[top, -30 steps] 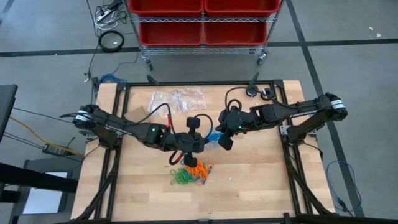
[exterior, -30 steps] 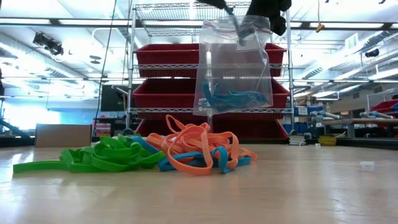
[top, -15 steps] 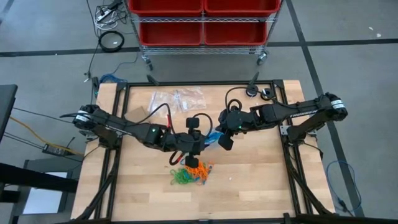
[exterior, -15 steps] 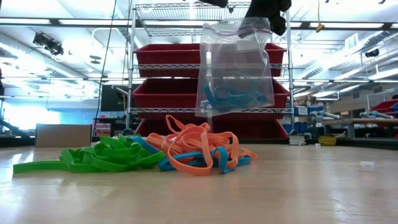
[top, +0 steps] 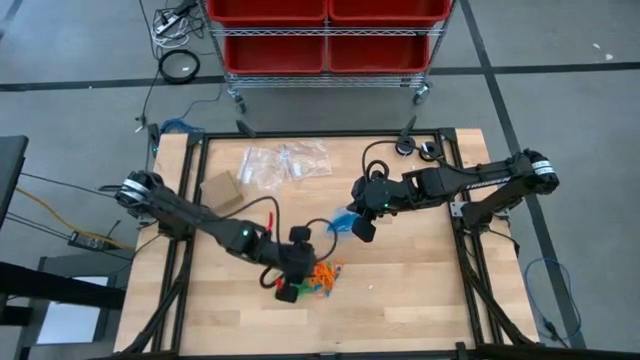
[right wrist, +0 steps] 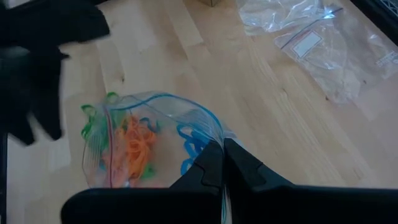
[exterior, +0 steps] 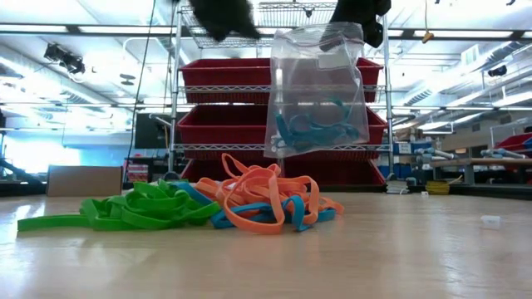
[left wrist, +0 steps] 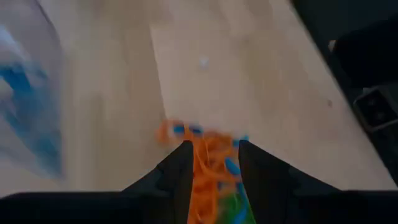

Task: Sort rubber bands
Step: Put the blue rubber band into the transparent zip bag

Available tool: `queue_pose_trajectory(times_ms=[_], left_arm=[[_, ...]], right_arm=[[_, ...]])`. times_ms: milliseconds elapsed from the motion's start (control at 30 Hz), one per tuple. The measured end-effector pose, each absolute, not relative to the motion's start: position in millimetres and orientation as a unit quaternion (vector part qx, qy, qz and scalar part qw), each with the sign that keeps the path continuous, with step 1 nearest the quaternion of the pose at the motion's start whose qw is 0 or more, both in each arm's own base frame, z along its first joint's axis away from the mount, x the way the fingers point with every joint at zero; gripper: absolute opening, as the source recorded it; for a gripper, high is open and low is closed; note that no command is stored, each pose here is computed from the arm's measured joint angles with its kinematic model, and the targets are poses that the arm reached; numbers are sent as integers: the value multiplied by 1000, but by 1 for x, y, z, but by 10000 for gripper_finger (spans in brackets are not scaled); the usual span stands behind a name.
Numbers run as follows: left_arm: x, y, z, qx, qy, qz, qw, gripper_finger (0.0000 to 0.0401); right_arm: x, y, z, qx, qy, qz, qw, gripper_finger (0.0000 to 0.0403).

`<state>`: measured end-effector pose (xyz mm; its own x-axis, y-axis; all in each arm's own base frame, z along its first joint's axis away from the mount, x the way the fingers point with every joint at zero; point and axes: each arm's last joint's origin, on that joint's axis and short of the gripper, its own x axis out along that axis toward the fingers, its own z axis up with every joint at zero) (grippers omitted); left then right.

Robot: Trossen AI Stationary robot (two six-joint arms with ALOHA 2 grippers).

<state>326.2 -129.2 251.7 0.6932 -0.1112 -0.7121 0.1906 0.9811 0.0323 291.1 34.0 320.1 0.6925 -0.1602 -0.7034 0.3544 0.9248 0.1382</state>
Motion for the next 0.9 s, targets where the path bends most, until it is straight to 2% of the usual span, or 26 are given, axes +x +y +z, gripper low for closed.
queue_pose_trajectory(times_ms=[233,333,733,900], left_arm=[[298,-122,189,29,462,-40,885,137],[290,-117,170,24,462,-19,886,137],[284,-113,159,29,458,-20,888,91],[279,-108,155,61,481,18,874,79]], right_arm=[[291,34,320,135,365,-142,910,0],[291,34,320,135,365,-142,910,0],[291,34,320,135,365,-142,910,0],[291,35,320,136,365,-141,910,0]])
